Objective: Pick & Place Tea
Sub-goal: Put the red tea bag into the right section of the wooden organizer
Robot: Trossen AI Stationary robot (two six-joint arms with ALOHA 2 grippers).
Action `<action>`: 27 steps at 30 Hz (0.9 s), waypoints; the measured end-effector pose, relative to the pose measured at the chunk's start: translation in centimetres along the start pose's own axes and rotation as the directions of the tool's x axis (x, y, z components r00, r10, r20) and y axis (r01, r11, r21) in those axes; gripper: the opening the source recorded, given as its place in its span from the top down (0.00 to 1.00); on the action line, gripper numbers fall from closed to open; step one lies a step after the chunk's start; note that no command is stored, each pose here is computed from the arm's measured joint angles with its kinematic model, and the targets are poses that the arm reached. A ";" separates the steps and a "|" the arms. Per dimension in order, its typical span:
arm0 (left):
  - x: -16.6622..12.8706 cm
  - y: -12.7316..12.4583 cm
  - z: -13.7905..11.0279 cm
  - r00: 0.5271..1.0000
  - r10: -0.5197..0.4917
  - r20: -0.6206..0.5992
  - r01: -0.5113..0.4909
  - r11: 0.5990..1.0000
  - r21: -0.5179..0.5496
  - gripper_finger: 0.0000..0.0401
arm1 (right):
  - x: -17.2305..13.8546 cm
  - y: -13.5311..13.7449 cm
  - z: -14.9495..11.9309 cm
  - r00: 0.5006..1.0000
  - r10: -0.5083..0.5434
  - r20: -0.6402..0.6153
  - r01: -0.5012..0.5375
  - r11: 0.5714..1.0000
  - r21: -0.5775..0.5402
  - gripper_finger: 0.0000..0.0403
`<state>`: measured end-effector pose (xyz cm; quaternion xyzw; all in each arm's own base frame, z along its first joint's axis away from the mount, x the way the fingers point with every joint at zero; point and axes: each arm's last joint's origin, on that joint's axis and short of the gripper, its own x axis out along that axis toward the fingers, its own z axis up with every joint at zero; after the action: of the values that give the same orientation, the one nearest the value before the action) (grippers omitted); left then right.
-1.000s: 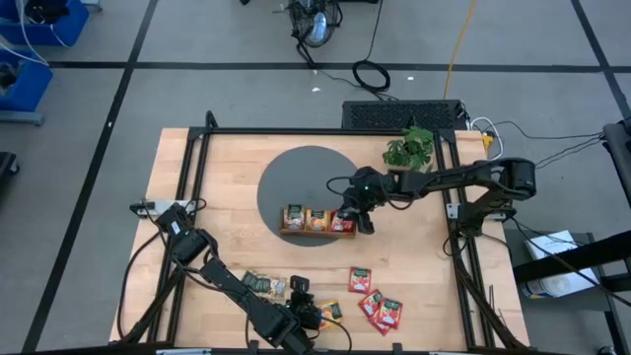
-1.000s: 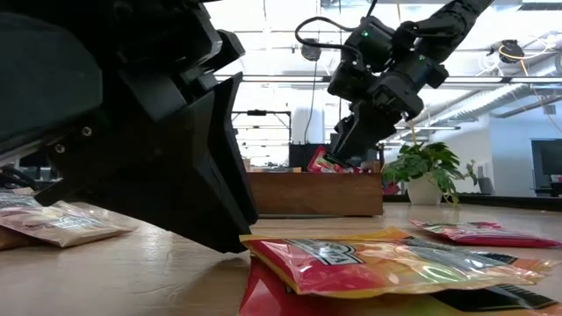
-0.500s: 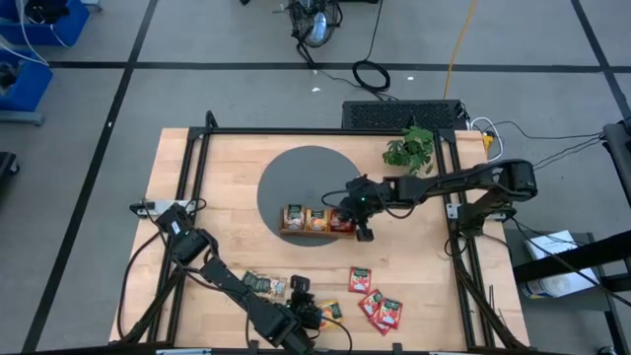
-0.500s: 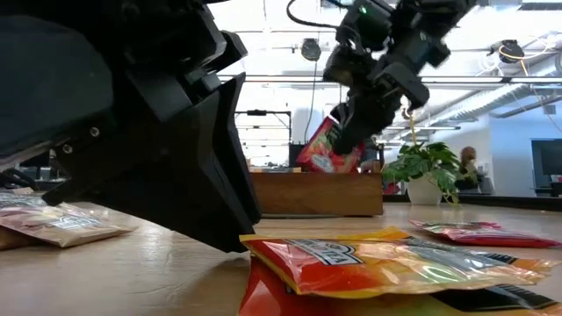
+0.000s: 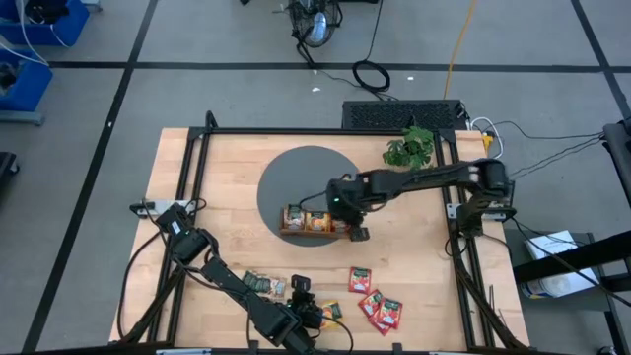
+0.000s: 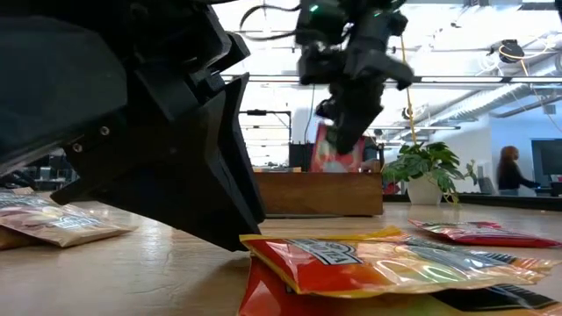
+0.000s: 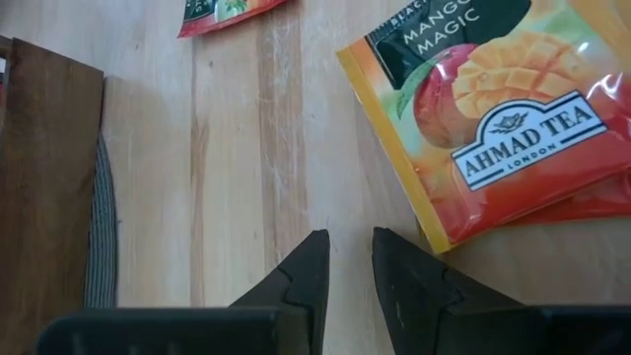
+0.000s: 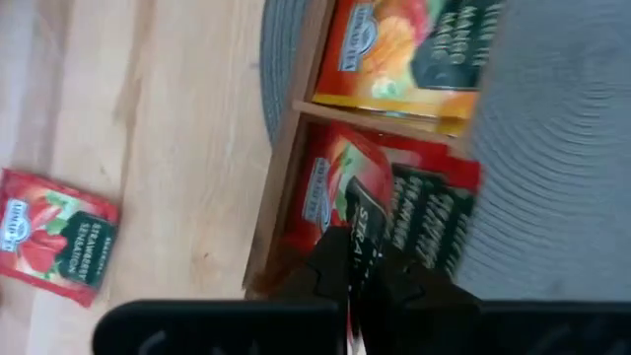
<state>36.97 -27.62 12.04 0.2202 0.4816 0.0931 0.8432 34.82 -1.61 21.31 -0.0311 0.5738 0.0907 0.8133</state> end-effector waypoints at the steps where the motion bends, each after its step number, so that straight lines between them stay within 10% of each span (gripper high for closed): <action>1: 0.0 0.0 0.0 1.000 0.000 0.001 0.000 1.000 0.002 0.78 | 0.5 -0.1 0.4 1.000 0.005 -0.024 -0.006 1.000 -0.005 1.00; 13: 0.0 -0.1 -0.4 1.000 0.005 -0.013 -0.005 1.000 -0.001 0.78 | 3.0 -1.3 1.8 0.986 -0.001 -0.164 -0.002 1.000 -0.017 0.97; 27: -0.1 -0.3 -0.4 1.000 -0.001 -0.010 0.001 1.000 0.003 0.78 | 2.5 -1.4 2.1 0.989 -0.064 -0.135 0.064 0.998 -0.005 0.55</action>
<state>36.57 -27.77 11.80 0.2207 0.4860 0.0933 0.8405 37.84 -2.36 19.63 -0.0560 0.6264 0.0623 0.7750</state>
